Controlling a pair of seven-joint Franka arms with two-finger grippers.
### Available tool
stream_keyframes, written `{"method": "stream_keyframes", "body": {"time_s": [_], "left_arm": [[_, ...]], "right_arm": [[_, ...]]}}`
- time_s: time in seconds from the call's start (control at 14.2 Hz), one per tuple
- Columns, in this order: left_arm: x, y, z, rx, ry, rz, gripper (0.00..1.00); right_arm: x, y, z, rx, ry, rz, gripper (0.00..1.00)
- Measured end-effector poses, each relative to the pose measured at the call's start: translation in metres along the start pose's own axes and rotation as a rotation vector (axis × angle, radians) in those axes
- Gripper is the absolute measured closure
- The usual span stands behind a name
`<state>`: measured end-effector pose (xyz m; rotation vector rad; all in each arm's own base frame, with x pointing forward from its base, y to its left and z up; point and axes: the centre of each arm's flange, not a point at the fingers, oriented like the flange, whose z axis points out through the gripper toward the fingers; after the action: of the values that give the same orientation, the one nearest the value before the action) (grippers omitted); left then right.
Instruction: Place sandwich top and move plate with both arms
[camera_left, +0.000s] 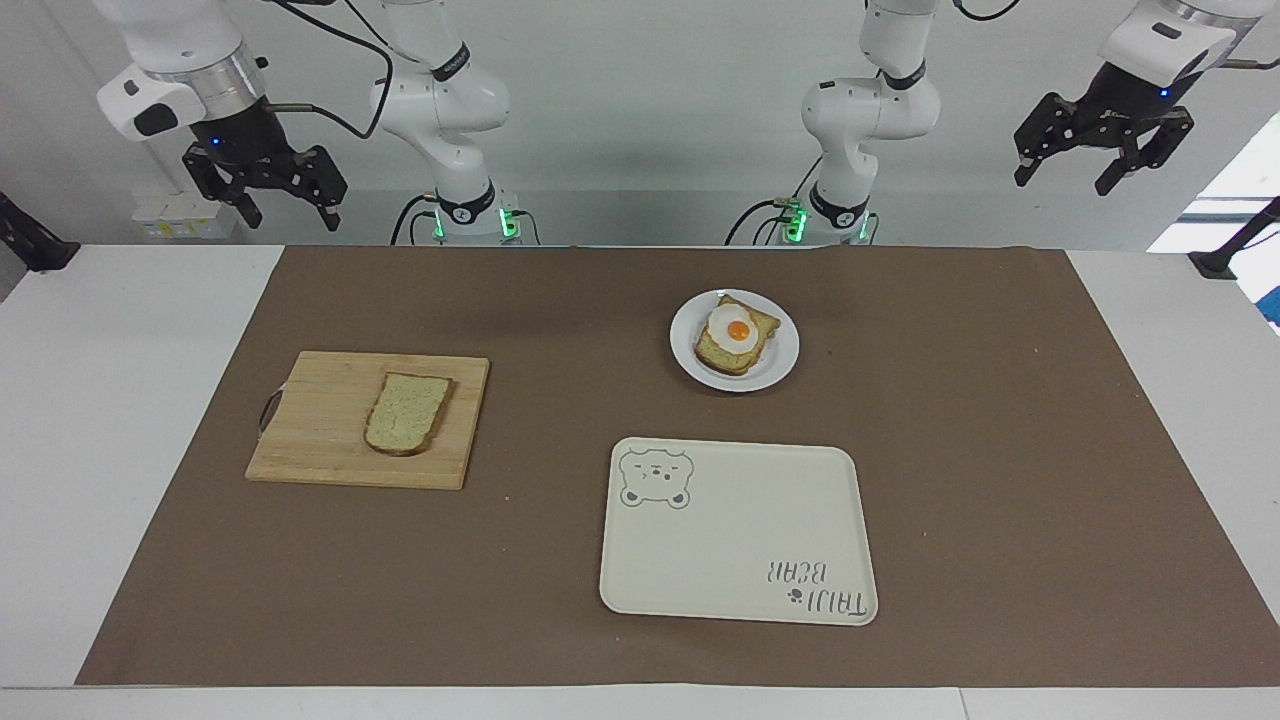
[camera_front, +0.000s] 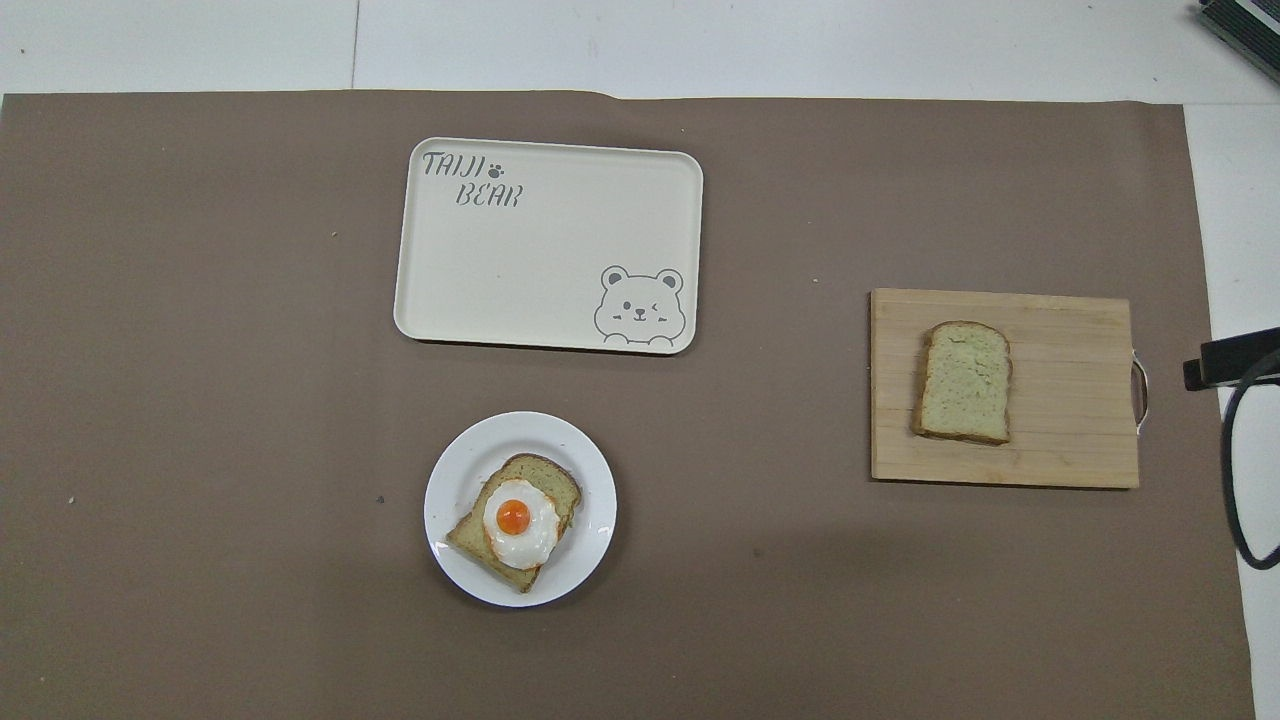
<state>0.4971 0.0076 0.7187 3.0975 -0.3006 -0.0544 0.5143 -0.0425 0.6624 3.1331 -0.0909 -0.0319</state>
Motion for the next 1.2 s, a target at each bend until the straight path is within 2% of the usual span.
{"method": "stream_keyframes", "body": {"time_s": [0.21, 1.2], "left_arm": [[-0.0001, -0.0001, -0.0001, 0.0, 0.0, 0.0, 0.0], [-0.0002, -0.0001, -0.0002, 0.0, 0.0, 0.0, 0.0]], "right_arm": [[0.0018, 0.0004, -0.0015, 0.0, 0.017, 0.001, 0.0], [0.0016, 0.0013, -0.0014, 0.0, 0.016, 0.002, 0.0]]}}
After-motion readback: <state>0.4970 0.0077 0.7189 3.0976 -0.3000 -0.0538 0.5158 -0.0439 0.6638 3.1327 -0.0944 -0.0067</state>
